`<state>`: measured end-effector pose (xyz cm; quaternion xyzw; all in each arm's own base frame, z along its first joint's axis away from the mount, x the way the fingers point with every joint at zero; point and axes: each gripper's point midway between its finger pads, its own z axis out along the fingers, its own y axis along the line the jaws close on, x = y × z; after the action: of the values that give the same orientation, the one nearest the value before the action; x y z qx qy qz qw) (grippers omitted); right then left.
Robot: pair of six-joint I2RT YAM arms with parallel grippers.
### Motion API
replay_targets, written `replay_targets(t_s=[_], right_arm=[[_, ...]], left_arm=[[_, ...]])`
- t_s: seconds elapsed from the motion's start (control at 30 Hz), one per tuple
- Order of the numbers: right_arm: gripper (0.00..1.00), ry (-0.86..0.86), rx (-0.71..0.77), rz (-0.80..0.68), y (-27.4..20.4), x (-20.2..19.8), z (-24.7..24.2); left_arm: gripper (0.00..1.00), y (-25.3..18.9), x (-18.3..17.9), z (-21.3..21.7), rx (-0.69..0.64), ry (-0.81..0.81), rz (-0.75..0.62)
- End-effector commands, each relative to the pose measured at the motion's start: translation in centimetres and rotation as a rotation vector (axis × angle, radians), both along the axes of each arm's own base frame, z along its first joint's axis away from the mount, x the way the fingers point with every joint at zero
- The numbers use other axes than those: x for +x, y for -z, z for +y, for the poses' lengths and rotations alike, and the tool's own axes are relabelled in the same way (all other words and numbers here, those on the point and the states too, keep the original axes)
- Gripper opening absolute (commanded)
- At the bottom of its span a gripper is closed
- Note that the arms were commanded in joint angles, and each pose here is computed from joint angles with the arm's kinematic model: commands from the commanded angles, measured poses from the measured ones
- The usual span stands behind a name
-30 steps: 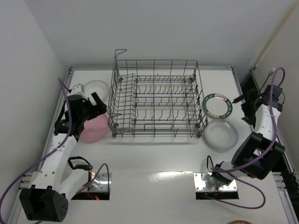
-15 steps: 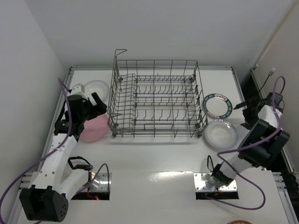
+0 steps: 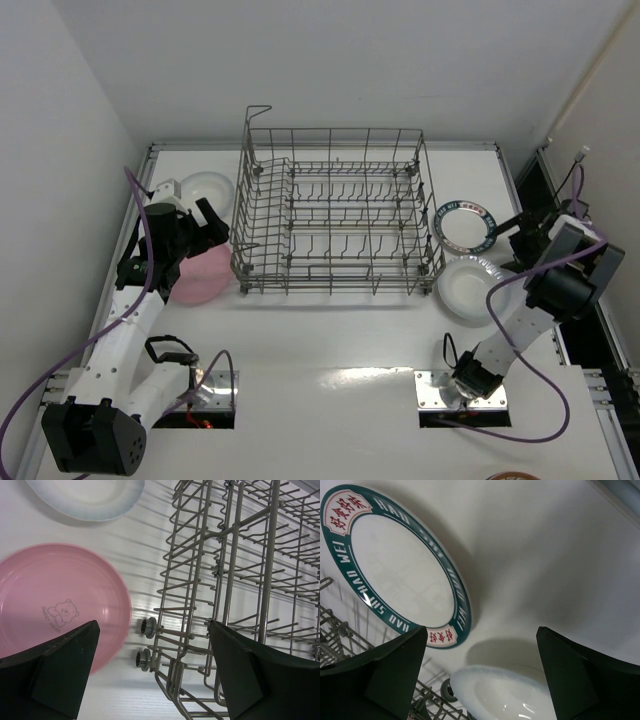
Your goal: Load the plates into the dish rack
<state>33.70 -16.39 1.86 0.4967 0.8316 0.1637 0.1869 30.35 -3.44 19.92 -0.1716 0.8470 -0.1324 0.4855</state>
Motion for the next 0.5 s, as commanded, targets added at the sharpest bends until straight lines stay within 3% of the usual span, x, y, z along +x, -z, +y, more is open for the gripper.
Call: replay_targets(t_s=[0.0,0.13,0.33,0.43,0.47], right_arm=[[0.88,-0.107,0.021,-0.086,-0.1,3.0,0.9],[0.82,-0.13,0.069,-0.126,0.8,3.9,1.5],[0.65,-0.164,0.16,-0.172,2.0,4.9,2.5],[0.5,-0.174,0.189,-0.184,2.4,5.0,2.9],[0.37,-0.167,0.198,-0.191,2.7,5.0,2.6]], left_arm=[[0.89,-2.4,0.5,-0.5,-0.009,0.018,-0.067],[0.89,-2.4,0.5,-0.4,-0.001,0.023,-0.067],[0.89,-2.4,0.5,-0.4,-0.001,0.023,-0.067],[0.89,-2.4,0.5,-0.4,-0.001,0.023,-0.067],[0.89,-2.4,0.5,-0.4,-0.001,0.023,-0.067]])
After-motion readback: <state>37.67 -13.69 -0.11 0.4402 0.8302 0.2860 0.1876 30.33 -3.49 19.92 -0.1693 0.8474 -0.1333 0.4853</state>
